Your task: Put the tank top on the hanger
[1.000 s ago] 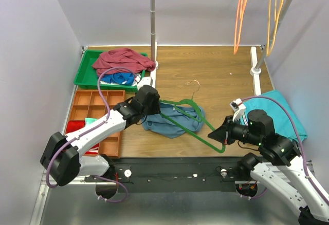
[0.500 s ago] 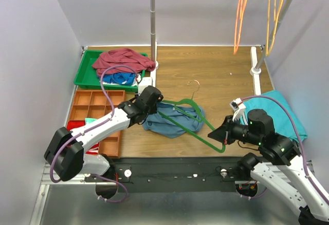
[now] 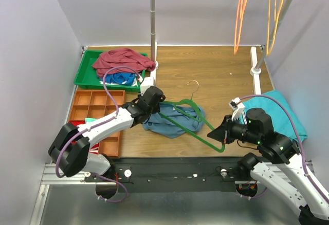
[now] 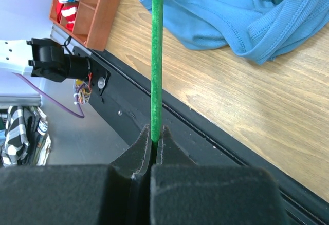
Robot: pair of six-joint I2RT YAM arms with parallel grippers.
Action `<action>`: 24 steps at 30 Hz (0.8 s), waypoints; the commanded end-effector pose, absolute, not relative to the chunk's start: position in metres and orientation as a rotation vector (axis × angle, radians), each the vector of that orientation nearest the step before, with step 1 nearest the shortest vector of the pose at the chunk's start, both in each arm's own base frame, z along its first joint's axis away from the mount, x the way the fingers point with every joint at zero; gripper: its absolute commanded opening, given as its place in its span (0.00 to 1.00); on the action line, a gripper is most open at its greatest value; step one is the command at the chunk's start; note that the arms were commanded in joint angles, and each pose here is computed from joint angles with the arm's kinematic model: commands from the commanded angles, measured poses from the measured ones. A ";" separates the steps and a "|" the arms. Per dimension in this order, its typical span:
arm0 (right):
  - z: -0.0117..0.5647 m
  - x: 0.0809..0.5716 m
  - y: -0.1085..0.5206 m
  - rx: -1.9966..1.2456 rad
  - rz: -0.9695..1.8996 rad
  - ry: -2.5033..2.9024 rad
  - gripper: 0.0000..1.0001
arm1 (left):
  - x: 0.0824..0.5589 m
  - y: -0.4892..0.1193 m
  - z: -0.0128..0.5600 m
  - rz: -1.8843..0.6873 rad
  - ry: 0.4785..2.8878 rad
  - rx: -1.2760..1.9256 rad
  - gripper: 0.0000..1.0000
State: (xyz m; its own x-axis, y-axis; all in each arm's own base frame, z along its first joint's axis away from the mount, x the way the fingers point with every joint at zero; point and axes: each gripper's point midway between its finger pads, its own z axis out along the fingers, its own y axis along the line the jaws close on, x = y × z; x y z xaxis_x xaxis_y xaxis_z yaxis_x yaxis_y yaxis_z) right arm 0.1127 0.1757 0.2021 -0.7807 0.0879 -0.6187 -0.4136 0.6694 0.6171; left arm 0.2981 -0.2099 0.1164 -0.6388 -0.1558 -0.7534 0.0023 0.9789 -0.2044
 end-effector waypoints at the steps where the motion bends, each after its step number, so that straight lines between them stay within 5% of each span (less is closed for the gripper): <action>1: 0.227 0.117 0.179 -0.263 1.067 2.175 0.01 | 0.301 -0.210 0.101 -0.220 2.255 -0.147 0.45; 5: 0.229 0.117 0.179 -0.266 1.071 2.175 0.01 | 0.301 -0.210 0.094 -0.203 2.262 -0.148 0.38; 11: 0.225 0.114 0.186 -0.287 1.113 2.186 0.01 | 0.303 -0.207 0.116 -0.205 2.227 -0.133 0.01; 24: 0.221 0.103 0.196 -0.397 1.191 2.227 0.01 | 0.296 -0.192 0.172 -0.131 2.149 0.035 0.00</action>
